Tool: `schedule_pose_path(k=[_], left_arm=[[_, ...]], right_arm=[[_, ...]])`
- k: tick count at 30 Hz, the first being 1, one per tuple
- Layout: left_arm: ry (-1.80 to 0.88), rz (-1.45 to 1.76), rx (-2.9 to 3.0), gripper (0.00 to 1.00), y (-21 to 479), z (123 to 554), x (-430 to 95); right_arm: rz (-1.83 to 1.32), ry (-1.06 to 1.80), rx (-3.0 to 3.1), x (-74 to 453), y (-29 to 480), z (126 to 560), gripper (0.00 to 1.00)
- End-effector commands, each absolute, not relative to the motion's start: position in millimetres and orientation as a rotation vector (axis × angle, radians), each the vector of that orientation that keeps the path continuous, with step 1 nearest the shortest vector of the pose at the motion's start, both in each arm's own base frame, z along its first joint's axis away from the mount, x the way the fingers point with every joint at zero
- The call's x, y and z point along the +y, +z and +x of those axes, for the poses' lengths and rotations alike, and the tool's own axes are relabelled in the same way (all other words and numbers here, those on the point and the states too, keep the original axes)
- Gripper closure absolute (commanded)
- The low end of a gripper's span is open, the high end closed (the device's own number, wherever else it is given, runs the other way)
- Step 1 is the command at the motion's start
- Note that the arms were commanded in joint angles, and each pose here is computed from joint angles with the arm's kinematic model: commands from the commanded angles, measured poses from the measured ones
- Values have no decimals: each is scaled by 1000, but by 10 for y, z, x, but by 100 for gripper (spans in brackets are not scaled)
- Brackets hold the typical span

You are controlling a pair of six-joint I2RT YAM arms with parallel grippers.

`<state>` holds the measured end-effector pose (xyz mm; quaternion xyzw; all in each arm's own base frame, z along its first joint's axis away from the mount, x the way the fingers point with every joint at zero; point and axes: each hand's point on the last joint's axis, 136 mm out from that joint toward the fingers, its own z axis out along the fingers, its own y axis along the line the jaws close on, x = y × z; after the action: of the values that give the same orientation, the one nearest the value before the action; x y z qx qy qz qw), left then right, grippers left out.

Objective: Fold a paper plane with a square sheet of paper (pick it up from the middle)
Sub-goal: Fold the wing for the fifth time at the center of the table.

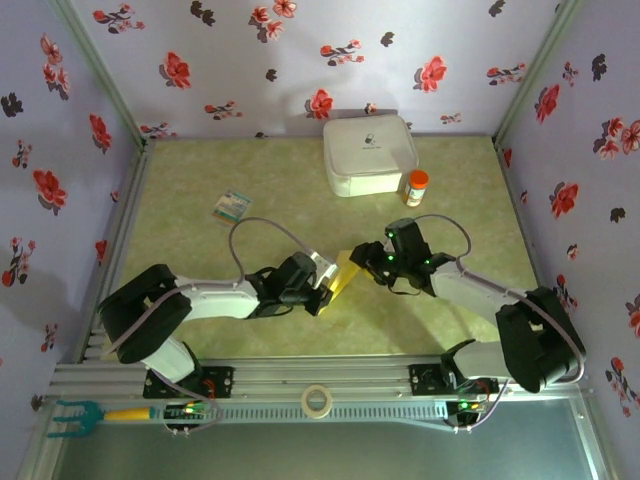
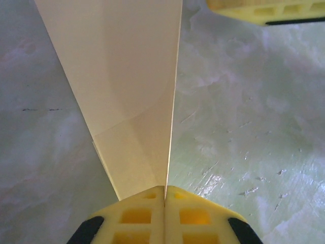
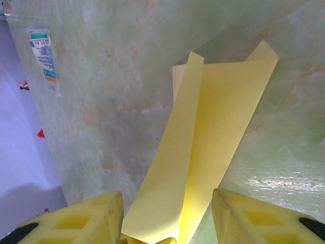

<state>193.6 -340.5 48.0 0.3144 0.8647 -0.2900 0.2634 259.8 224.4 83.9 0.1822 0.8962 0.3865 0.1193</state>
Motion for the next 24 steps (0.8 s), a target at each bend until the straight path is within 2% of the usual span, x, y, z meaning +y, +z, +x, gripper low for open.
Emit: schedule_pose_path(k=[1,7,14,24], left_arm=[[-860,852,2357,100,432,1891,-3434],[-858,872,2362,100,417,1880,-3437],[-798,875,2370,100,385,1923,-3389],[-674,950,2360,100,363,1934,-3352]], right_arm=[[508,1135,2639,2312,882,2604,50],[500,1120,2662,2399,903,2654,49],[518,970,2779,2338,722,2578,49],[496,958,2841,2352,650,2511,53]])
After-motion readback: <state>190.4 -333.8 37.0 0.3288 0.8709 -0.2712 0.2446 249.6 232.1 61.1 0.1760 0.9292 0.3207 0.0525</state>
